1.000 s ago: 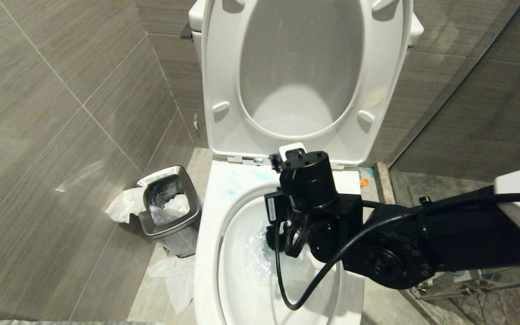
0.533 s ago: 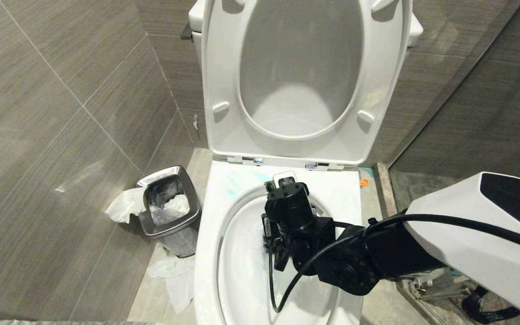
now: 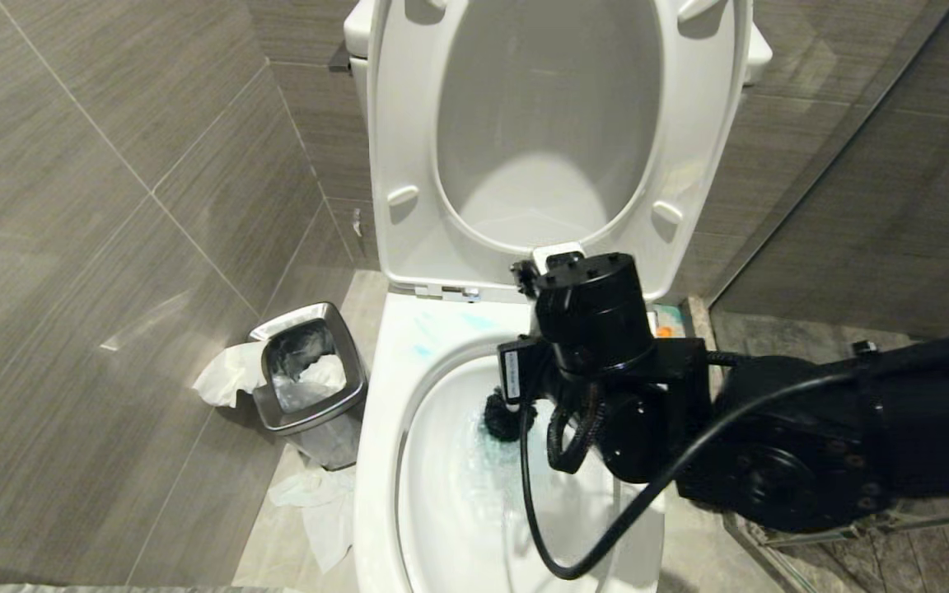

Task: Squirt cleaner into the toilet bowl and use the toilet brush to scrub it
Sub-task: Scrub the toilet bowl

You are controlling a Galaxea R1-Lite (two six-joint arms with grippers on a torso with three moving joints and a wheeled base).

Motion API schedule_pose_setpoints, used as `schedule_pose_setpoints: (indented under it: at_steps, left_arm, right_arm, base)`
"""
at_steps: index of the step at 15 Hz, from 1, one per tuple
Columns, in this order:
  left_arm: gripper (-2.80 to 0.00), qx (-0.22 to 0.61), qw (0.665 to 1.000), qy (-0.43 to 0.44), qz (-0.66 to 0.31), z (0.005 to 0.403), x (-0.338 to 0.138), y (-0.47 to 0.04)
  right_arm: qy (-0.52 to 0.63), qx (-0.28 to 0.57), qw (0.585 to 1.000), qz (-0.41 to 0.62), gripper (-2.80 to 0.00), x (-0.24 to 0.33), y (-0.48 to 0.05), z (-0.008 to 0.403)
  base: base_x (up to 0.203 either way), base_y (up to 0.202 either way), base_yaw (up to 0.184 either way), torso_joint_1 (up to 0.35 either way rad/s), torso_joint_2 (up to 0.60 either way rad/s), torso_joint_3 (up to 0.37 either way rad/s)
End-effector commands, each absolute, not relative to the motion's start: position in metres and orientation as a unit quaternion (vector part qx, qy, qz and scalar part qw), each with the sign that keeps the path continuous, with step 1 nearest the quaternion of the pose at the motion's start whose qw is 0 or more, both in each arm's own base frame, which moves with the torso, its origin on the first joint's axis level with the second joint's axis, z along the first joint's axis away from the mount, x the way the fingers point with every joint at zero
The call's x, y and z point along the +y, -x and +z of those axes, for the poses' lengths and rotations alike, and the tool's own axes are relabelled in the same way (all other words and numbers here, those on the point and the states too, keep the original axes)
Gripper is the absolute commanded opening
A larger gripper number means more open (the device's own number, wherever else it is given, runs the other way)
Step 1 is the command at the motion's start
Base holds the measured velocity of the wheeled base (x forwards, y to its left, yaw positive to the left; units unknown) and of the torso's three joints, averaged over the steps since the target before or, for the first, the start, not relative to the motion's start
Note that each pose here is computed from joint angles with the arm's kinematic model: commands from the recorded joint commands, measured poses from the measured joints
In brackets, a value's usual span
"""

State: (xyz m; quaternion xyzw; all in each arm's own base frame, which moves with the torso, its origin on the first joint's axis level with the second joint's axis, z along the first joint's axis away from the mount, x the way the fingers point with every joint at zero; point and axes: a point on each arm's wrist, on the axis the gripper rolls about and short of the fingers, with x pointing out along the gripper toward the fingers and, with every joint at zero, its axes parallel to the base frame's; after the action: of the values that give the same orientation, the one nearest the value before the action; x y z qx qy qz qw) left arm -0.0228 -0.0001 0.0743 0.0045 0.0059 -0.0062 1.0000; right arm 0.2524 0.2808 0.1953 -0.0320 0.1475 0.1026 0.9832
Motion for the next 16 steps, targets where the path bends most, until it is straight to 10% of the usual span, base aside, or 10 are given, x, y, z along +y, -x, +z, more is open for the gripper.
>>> schedule_pose_setpoints:
  at_steps: [1, 16]
  left_arm:
    - [-2.80, 0.007, 1.000, -0.005, -0.006, 0.074, 0.000, 0.023]
    - [-2.80, 0.007, 1.000, -0.005, -0.006, 0.074, 0.000, 0.023]
  right_arm:
    - [0.017, 0.132, 0.986, 0.104, -2.80, 0.268, -0.239, 0.221]
    - [0.049, 0.135, 0.979, 0.144, -2.80, 0.331, -0.255, 0.212]
  base:
    - [0.000, 0.000, 0.000, 0.000, 0.00, 0.000]
    - [0.000, 0.000, 0.000, 0.000, 0.00, 0.000]
